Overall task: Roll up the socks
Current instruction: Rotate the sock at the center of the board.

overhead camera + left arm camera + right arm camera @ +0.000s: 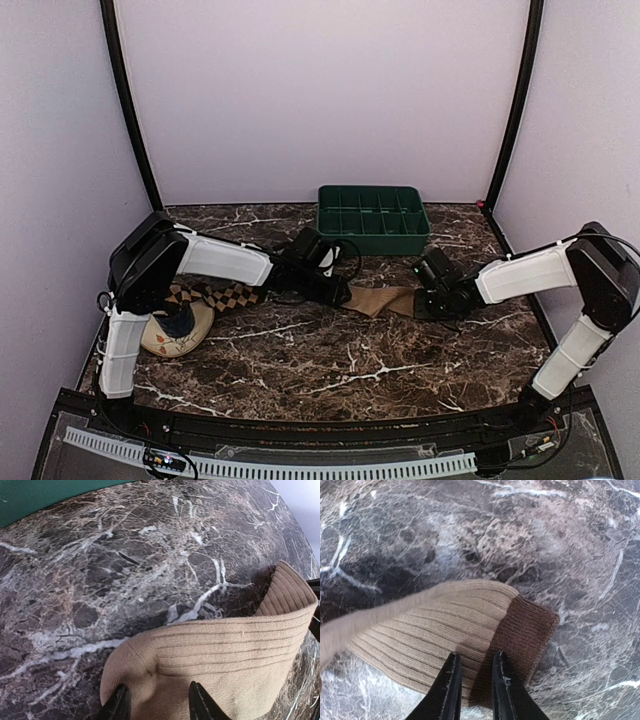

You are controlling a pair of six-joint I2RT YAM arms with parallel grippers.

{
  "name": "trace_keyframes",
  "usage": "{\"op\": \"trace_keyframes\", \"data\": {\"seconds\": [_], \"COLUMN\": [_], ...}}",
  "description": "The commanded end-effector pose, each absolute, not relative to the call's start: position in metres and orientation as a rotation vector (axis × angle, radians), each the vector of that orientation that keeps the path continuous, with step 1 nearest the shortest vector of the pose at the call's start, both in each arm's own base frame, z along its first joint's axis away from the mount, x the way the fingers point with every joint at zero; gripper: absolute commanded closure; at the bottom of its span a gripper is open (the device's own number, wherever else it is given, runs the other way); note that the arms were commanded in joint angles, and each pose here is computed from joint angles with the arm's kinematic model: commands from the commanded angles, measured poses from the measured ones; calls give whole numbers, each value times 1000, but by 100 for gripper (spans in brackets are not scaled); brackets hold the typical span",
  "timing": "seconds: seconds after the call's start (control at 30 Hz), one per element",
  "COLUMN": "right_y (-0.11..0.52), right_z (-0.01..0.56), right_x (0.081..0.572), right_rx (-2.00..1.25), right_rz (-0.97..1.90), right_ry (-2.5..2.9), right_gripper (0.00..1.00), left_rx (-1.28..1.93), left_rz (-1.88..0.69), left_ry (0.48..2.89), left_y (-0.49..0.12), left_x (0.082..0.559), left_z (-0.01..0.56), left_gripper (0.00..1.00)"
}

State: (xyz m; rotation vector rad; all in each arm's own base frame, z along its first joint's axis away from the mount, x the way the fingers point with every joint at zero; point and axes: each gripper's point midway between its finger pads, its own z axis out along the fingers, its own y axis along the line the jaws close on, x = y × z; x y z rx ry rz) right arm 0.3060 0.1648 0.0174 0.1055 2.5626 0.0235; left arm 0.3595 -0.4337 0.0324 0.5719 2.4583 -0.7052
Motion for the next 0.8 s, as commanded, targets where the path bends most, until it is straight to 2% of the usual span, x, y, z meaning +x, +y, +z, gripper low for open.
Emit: {"op": "trace_keyframes", "data": {"seconds": [0.0, 0.33, 0.77], "right_y": [173, 221, 322], "right_z": [-10, -3, 10], "right_x": [260, 213, 132], "right_rx": [43, -76, -317], "right_rz": [77, 166, 366], "right_ry": [2735, 2805, 2817], "right_gripper": [80, 80, 79], "left_rx": [505, 488, 662], "left_rz": [-585, -542, -512], "left_ry": [2529, 2500, 2359], "left_y": [-409, -396, -406], "left_x": [372, 398, 413], "left_z": [16, 22, 41], "left_gripper": [56, 55, 50]}}
